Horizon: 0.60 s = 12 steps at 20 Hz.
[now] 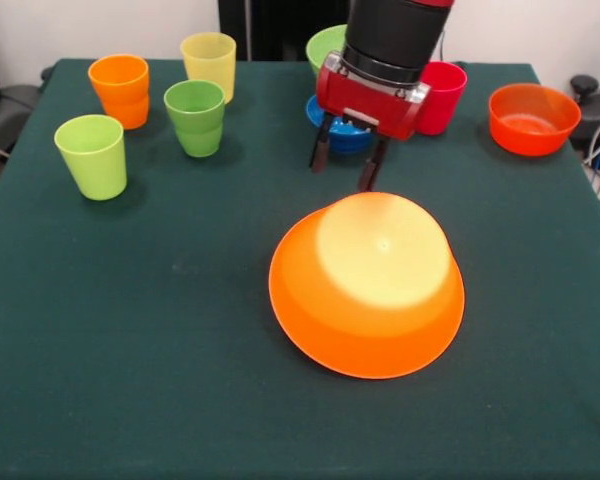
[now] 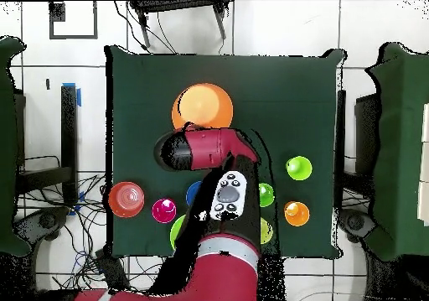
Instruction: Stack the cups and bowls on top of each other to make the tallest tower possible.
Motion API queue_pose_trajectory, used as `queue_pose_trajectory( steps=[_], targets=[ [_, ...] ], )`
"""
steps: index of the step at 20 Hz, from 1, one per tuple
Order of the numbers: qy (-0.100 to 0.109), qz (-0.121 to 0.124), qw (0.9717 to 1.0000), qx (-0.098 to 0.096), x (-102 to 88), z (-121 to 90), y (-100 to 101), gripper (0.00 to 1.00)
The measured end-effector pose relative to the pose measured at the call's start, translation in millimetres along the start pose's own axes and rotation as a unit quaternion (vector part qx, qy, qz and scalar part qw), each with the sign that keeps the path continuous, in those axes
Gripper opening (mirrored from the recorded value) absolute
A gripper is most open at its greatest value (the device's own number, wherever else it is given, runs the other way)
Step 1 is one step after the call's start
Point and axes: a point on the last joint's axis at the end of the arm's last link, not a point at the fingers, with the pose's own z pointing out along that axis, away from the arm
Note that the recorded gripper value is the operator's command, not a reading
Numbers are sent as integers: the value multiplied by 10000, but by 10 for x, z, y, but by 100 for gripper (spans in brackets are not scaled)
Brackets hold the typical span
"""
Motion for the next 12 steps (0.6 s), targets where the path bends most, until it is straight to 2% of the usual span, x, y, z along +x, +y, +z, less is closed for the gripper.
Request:
queue_pose_trajectory(
  steps=[2,6,12],
  targets=[
    [104,66,9999,-101,-14,-22,-17,100],
    [180,152,9995,-201,-52,-85,-66,100],
    [437,198,9985,-270,-68,-385,-48,100]
  ],
)
